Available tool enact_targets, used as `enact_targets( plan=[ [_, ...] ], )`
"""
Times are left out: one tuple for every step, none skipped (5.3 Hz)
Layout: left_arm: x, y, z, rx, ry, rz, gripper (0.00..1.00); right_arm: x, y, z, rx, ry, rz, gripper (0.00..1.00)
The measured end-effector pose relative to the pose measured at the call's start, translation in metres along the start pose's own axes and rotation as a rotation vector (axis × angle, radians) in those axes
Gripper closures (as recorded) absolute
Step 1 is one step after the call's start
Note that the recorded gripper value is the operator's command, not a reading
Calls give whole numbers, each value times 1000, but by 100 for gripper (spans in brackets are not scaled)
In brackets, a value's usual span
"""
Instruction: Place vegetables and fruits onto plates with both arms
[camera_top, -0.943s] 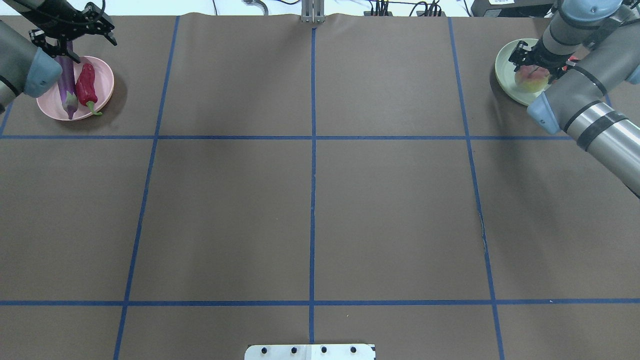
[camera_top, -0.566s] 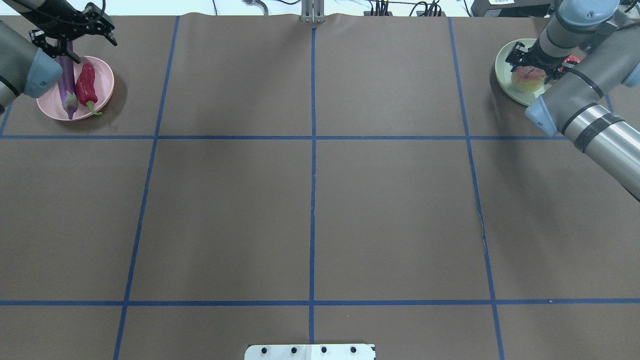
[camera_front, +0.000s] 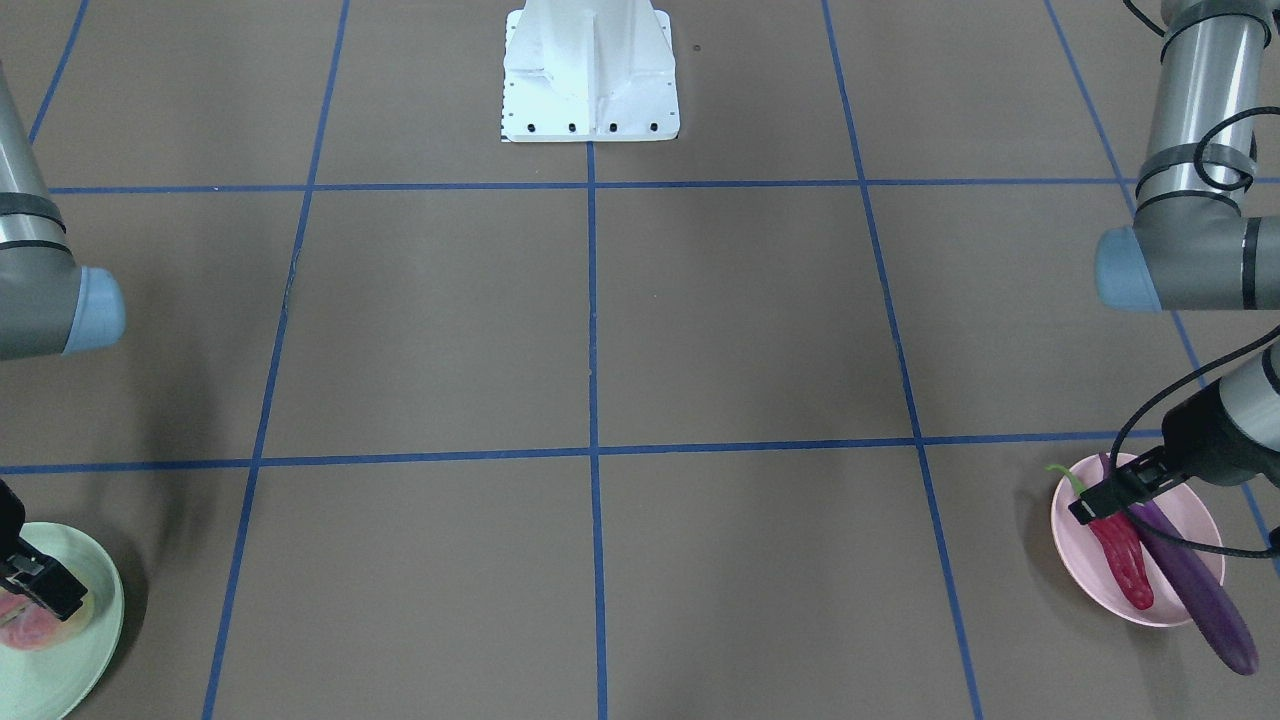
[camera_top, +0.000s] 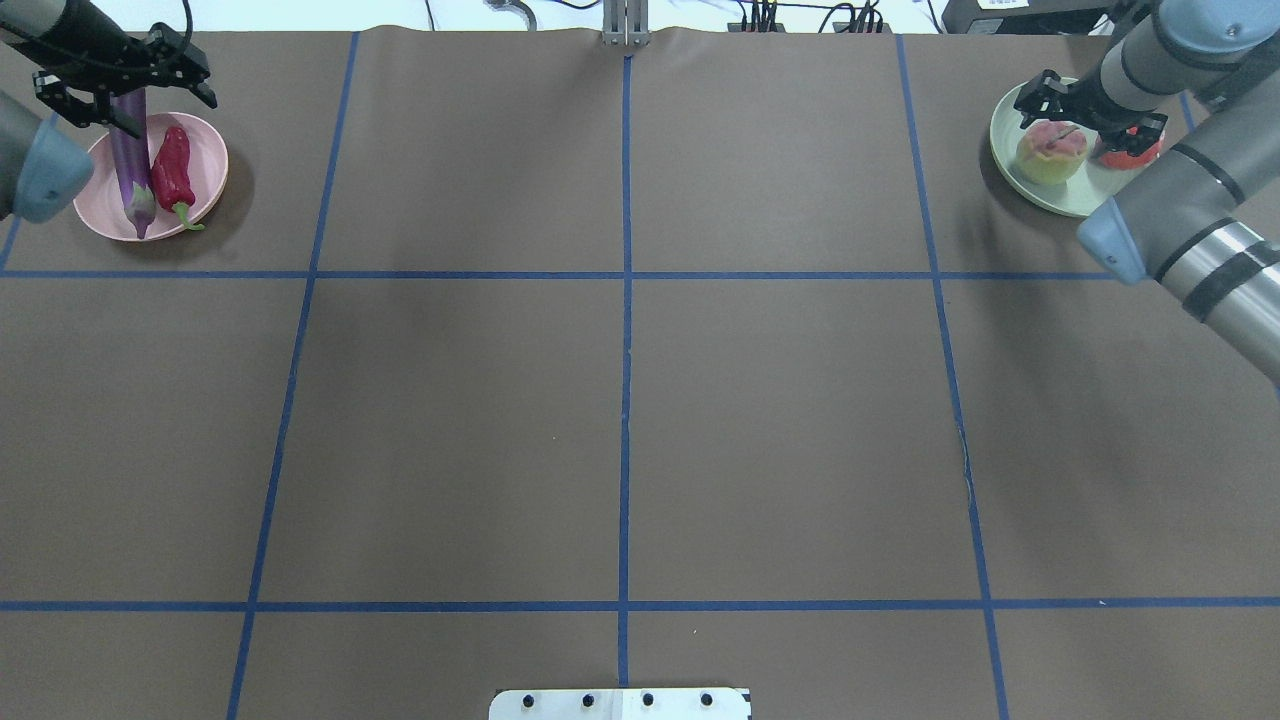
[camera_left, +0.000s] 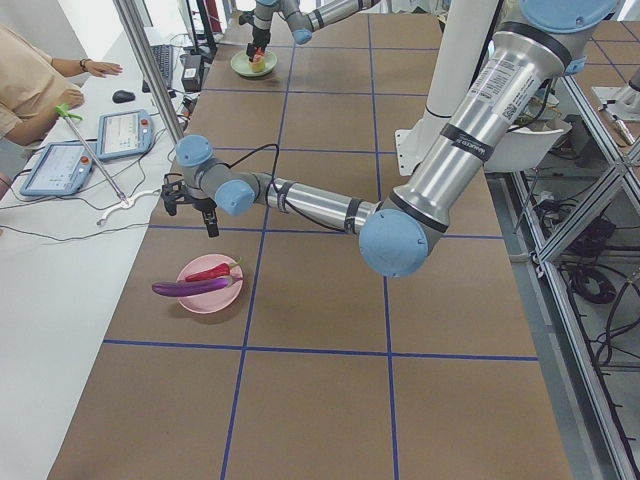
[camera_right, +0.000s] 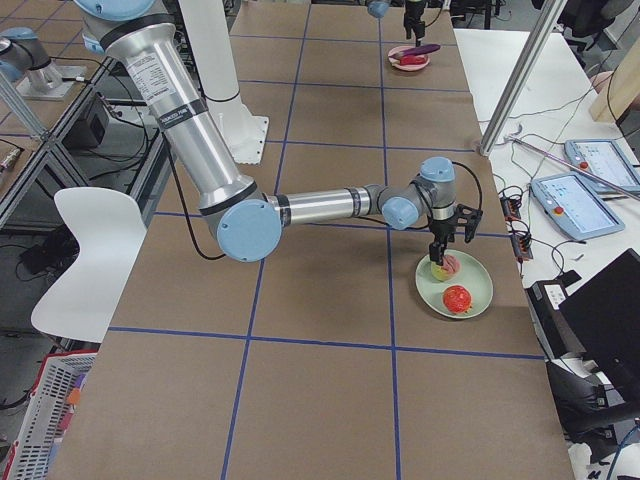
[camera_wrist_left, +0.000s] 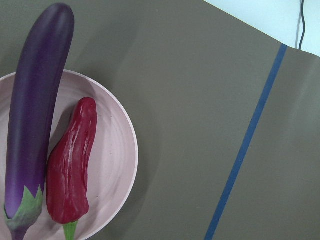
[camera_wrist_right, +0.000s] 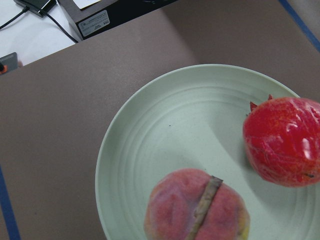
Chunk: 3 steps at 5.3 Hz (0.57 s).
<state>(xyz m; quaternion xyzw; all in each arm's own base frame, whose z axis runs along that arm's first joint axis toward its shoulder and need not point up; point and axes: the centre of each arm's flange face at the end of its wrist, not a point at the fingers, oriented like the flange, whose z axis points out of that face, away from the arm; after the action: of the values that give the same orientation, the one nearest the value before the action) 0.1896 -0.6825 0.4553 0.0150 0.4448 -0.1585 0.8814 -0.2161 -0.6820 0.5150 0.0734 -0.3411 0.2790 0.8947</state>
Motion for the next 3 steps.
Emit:
enact_targets(
  plan=[
    [-30,25,-7,2,1,119,0,32,6,-31,-34,-51,-42,0],
    [-55,47,-16,5,-1,216,0,69,21,-60,-59,-69,-136,0],
    [-78,63,-26,14,-5,297,0,99,40,-93,-81,-49,-261,0]
  ],
)
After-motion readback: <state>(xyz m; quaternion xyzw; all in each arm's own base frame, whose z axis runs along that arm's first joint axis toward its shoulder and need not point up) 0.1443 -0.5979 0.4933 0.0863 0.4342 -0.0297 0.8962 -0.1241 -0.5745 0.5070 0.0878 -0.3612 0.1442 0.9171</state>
